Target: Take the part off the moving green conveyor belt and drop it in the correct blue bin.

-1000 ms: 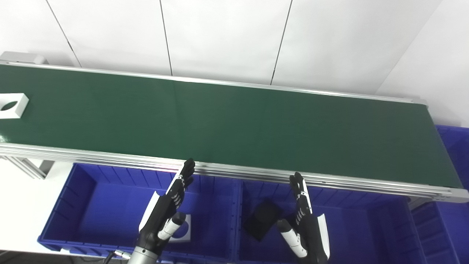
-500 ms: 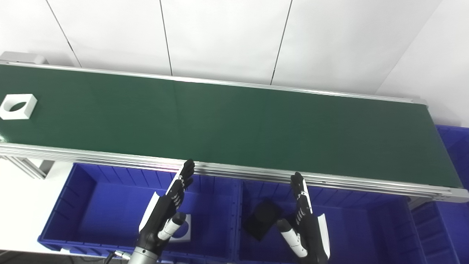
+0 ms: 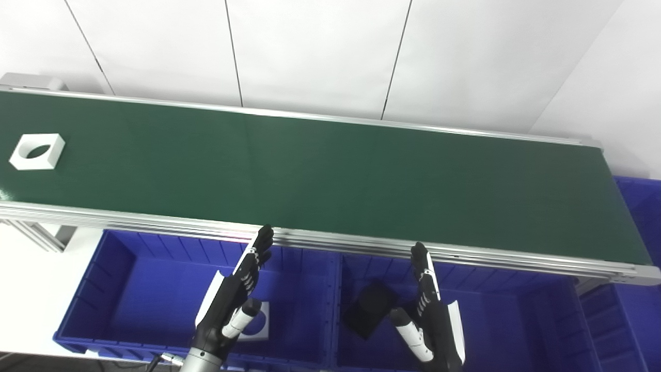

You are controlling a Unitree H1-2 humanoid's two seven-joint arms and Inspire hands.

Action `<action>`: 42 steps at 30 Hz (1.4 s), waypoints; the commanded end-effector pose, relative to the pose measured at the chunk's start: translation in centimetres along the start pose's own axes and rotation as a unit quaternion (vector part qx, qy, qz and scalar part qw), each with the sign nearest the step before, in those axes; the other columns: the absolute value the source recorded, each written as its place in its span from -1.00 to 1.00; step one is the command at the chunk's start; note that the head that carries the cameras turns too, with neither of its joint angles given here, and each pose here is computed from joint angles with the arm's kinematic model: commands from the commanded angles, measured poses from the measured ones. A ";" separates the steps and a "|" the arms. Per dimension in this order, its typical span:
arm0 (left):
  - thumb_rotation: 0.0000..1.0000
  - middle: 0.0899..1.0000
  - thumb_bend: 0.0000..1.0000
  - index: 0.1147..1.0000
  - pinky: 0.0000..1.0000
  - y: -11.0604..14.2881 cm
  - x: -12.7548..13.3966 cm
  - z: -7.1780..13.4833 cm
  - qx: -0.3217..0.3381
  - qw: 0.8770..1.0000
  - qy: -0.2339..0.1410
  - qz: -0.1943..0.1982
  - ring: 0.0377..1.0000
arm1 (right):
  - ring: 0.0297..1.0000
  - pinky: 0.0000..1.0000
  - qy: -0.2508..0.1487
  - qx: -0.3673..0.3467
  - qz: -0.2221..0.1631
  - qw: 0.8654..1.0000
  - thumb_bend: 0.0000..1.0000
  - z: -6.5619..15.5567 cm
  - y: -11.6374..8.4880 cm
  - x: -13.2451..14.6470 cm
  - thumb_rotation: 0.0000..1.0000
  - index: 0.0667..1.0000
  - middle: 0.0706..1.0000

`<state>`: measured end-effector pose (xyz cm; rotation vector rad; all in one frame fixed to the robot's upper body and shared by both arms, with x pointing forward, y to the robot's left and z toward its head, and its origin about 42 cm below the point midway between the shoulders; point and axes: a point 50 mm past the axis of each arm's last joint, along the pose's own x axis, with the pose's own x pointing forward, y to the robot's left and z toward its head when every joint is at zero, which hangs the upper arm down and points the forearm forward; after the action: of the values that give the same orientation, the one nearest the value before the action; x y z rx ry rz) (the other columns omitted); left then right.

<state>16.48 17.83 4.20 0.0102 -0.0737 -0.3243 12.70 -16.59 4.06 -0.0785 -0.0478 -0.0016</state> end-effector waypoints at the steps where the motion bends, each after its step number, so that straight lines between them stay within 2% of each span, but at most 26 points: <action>1: 0.83 1.00 0.80 1.00 1.00 0.0 0.6 0.8 0.004 0.999 -0.033 0.000 1.00 | 0.99 1.00 -0.033 0.015 0.003 0.999 0.61 0.8 0.3 0.3 0.59 1.00 0.96; 16: 0.83 1.00 0.78 1.00 1.00 0.3 0.5 1.0 0.005 0.999 -0.037 -0.005 1.00 | 0.97 1.00 -0.039 0.005 -0.001 0.999 0.59 1.0 0.4 0.2 0.60 1.00 0.95; 21: 0.83 1.00 0.80 1.00 1.00 0.7 0.5 1.1 0.005 0.999 -0.040 -0.002 1.00 | 0.95 1.00 -0.039 0.020 0.001 0.999 0.58 1.2 0.8 0.5 0.52 1.00 0.93; 32: 0.87 1.00 0.78 1.00 1.00 1.4 0.3 1.3 0.006 0.999 -0.041 0.002 1.00 | 0.99 1.00 -0.044 0.012 -0.001 0.999 0.56 1.3 1.7 0.6 0.59 1.00 0.99; 42: 0.87 1.00 0.80 1.00 1.00 1.8 0.4 1.3 0.010 0.999 -0.042 0.005 1.00 | 0.98 1.00 -0.044 0.023 -0.002 0.999 0.59 1.4 2.0 0.9 0.53 1.00 0.98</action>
<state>16.64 19.30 4.31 0.0163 -0.0766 -0.3077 13.00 -14.93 4.41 -0.0527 -0.0597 -0.0005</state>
